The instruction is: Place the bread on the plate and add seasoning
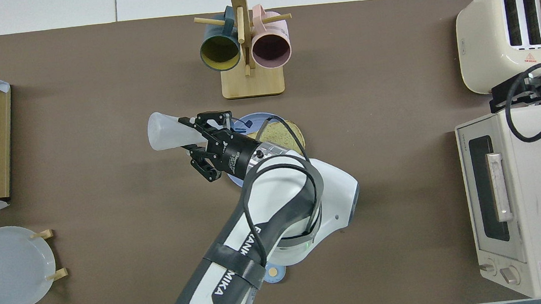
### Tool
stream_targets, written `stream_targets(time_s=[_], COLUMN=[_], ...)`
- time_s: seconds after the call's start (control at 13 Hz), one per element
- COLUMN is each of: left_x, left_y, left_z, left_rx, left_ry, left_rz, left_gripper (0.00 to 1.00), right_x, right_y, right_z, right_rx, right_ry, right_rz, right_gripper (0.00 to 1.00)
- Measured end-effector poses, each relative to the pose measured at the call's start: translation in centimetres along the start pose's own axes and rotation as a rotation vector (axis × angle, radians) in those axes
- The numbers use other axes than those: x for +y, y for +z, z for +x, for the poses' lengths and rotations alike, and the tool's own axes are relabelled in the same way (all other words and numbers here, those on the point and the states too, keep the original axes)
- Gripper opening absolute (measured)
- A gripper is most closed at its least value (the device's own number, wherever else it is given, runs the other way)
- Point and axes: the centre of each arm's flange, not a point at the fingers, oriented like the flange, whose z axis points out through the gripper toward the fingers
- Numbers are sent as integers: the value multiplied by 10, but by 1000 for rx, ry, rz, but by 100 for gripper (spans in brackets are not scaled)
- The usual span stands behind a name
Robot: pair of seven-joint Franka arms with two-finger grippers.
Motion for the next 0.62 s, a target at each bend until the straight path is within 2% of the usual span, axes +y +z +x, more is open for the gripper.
stream_targets(time_s=[0.15, 0.39, 0.62], left_x=[-24, -58, -78], left_y=[26, 70, 115], left_z=[-32, -100, -139], left_rx=[105, 280, 474], left_ry=[-95, -278, -515], left_rz=[-96, -247, -391], left_gripper=[44, 44, 44], right_x=[0, 0, 0], right_y=[0, 0, 0], right_z=[0, 0, 0], right_rx=[0, 0, 0], right_ry=[0, 0, 0], right_rz=[0, 0, 0], right_gripper=[100, 100, 100])
